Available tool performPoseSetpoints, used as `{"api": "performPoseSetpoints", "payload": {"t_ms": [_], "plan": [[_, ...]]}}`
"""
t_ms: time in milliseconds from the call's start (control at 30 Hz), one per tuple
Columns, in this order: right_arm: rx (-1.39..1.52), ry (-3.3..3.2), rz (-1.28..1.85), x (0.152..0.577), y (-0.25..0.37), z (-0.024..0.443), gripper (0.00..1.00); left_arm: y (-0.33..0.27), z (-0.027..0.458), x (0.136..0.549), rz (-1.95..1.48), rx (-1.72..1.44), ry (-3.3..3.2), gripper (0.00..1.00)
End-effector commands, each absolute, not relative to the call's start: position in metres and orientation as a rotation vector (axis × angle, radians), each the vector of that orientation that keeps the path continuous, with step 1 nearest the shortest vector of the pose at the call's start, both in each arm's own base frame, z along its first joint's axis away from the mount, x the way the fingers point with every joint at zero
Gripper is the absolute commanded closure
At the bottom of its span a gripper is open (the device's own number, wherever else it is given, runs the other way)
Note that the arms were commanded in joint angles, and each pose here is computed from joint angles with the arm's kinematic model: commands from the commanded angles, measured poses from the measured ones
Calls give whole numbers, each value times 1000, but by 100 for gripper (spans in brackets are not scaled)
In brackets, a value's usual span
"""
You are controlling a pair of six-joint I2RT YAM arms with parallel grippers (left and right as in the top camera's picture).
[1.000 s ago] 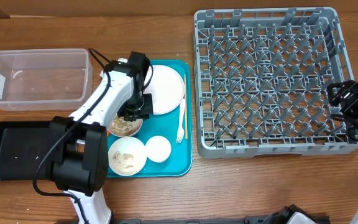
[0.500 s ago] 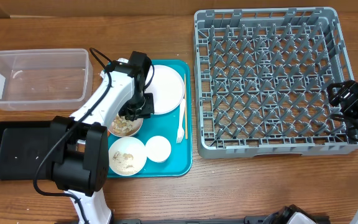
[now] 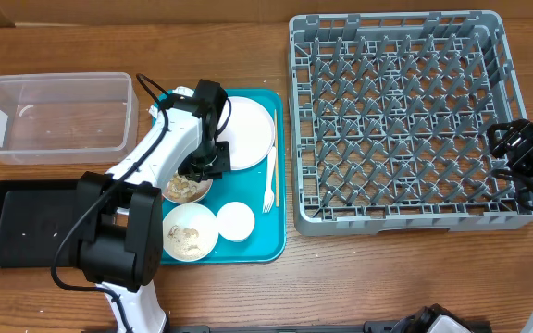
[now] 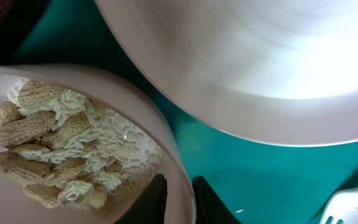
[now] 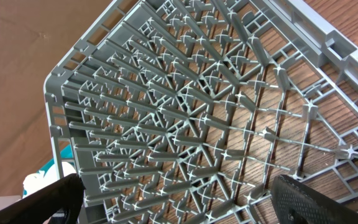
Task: Sort waste into correct bins and load items into the dishwasher rack
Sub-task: 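Reach the left gripper to the pink bowl of peanuts and grasp its rim, then carry the pink bowl left and tip its scraps onto the black tray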
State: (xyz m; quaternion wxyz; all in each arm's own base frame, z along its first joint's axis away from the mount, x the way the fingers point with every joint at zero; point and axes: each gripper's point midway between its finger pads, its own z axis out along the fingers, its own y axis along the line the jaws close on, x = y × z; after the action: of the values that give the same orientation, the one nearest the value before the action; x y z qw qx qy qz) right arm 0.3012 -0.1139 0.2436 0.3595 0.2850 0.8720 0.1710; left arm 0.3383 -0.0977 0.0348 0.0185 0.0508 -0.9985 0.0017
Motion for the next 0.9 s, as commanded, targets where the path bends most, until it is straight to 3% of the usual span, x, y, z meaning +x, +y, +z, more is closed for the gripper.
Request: {"api": "performPoseSetpoints", "payload": {"t_ms": [0,100,400,867], "plan": [[719,2225,420,303,-117,254,0,-98,29,336,-20,155,-3090,88],[719,2225,420,303,-117,254,0,-98,29,337,-18,155,-3093,96],[719,2225,420,303,-117,254,0,-99,38,338,-21,155,-3087,96],[719,2225,420,303,-117,254,0,-105,120,351,16,162,-3105,96]]}}
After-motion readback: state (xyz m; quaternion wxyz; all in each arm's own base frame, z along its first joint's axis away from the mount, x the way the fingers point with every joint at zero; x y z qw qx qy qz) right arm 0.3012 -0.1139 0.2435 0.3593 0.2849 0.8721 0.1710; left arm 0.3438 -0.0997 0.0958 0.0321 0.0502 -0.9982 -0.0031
